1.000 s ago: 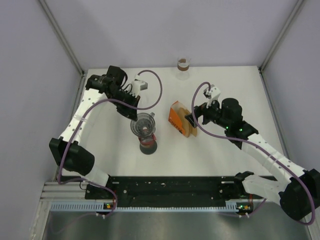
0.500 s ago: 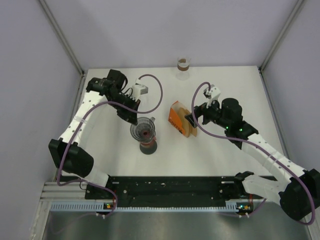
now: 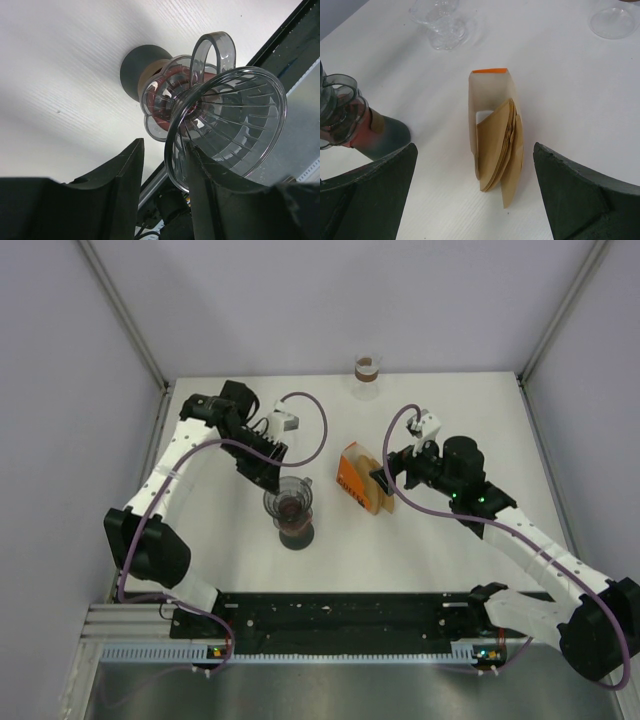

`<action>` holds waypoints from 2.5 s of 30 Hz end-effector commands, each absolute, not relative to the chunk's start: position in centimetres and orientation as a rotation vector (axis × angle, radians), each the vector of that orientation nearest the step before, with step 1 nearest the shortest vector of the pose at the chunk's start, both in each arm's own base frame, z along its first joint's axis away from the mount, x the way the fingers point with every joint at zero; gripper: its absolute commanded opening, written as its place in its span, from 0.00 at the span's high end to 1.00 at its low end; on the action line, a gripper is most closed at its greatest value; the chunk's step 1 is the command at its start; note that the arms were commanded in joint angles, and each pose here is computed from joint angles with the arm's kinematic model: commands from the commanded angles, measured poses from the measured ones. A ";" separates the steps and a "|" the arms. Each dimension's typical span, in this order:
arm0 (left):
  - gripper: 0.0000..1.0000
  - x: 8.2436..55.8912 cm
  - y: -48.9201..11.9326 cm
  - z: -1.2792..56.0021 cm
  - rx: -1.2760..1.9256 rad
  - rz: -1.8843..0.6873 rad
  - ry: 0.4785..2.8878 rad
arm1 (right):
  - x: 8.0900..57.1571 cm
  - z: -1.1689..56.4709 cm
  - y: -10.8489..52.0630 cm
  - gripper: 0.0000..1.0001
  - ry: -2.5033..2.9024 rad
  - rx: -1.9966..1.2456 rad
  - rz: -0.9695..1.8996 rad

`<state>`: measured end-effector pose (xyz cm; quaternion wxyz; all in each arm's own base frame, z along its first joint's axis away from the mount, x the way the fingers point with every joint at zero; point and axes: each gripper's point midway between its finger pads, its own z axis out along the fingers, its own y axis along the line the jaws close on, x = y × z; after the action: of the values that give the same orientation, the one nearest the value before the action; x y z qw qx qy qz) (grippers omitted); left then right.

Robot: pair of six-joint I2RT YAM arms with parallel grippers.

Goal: Place the coffee filter in the dripper
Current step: Place the coffee dripper in the dripper holder, then pick up the coffee filter from the coffee filter holder.

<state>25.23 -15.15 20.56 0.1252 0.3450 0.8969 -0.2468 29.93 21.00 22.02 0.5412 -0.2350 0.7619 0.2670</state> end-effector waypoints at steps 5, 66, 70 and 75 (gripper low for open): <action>0.43 21.2 -13.4 22.4 0.987 -0.708 2.783 | 30.8 24.2 20.9 0.01 1.750 -0.540 0.621; 0.35 26.6 -13.6 27.7 0.889 -0.518 2.471 | 32.1 16.4 19.1 1.00 2.096 -0.530 0.432; 0.34 27.9 -13.9 29.4 0.846 -0.492 2.408 | 31.6 22.0 19.2 1.00 1.933 -0.593 0.358; 0.25 29.4 -15.4 33.6 0.816 -0.548 2.245 | 28.4 29.8 22.2 1.00 1.583 -0.759 0.505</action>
<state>28.84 -14.18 28.65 0.2622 0.3163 0.8934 -0.1815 30.06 20.36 21.78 0.5178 -0.2710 0.7911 0.1803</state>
